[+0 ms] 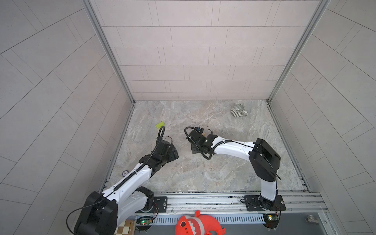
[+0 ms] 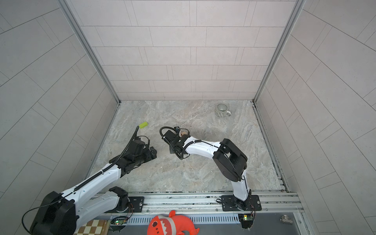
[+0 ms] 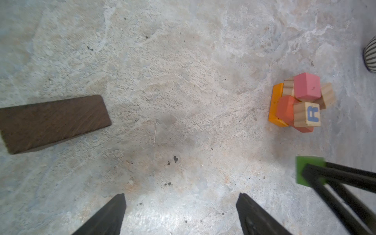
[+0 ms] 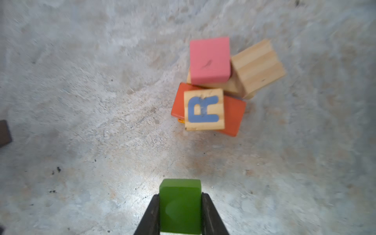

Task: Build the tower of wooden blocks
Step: 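Carry the green cube to the block pile while left gripper moves beside it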

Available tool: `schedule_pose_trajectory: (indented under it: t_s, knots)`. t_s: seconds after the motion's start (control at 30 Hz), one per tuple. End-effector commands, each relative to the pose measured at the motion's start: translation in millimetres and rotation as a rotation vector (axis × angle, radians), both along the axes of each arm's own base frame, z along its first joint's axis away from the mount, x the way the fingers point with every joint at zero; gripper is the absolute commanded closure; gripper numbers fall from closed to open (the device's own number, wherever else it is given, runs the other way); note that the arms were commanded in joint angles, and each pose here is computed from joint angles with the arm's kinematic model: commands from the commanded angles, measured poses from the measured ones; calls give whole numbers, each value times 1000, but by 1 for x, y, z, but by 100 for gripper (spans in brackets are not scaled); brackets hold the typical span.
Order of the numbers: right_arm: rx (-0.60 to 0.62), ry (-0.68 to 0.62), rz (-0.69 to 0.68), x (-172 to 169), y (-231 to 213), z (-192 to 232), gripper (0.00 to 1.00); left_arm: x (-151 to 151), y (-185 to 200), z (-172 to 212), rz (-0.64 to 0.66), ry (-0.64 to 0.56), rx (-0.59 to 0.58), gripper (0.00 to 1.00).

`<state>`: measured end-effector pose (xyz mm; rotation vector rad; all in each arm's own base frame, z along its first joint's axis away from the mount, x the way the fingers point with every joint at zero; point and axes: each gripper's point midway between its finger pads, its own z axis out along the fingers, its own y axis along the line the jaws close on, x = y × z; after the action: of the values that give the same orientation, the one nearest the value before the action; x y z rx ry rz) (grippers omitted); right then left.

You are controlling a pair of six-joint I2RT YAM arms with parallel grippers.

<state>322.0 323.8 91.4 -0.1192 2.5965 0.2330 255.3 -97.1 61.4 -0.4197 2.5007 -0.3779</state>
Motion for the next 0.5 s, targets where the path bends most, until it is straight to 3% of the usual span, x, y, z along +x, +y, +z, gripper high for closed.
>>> schedule_pose_trajectory:
  t_s: [0.0, 0.47]
  knots:
    - [-43, 15, 30, -2, -25, 14, 73, 19, -7, 16, -8, -51, -11, 9]
    - [-92, 81, 29, 36, -59, 7, 73, 63, -38, 1, -67, 18, -26, 10]
